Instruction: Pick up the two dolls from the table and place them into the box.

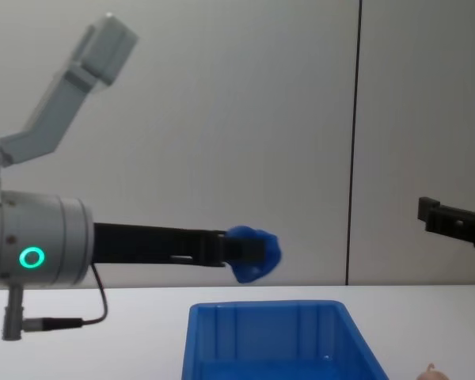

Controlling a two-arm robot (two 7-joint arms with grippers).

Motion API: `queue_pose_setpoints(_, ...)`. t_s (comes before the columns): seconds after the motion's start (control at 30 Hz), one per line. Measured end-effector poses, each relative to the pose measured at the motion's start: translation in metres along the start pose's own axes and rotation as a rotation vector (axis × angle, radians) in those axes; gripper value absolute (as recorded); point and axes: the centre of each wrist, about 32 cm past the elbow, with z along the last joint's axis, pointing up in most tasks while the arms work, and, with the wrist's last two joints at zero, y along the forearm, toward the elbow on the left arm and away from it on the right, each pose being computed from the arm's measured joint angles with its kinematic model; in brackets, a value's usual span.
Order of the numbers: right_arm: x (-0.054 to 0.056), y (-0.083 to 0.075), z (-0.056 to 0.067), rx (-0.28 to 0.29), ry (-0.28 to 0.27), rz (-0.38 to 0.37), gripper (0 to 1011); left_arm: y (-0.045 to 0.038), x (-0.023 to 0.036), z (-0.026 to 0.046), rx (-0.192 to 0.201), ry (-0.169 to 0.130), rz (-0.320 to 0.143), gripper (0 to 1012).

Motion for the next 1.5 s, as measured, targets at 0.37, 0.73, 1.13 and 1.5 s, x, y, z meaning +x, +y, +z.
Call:
queue_pose_setpoints(0.37,0.000,0.000,0.000,0.000,0.000,0.000,1001,-0.0104,0.0020,0.0062,0.046,0.002,-0.079,519)
queue_pose_setpoints(0.73,0.000,0.000,0.000,0.000,0.000,0.000,1001,-0.0104,0.0010,0.0067,0.025,-0.004,-0.066,888)
queue_pose_setpoints(1.13,0.000,0.000,0.000,0.000,0.000,0.000,1001,-0.0010,-0.0043,0.0035,-0.080,-0.027,0.056,1001)
queue_pose_setpoints(1.5,0.000,0.000,0.000,0.000,0.000,0.000,1001,0.0134,-0.0117,-0.0012,-0.146,-0.030,0.202,1001)
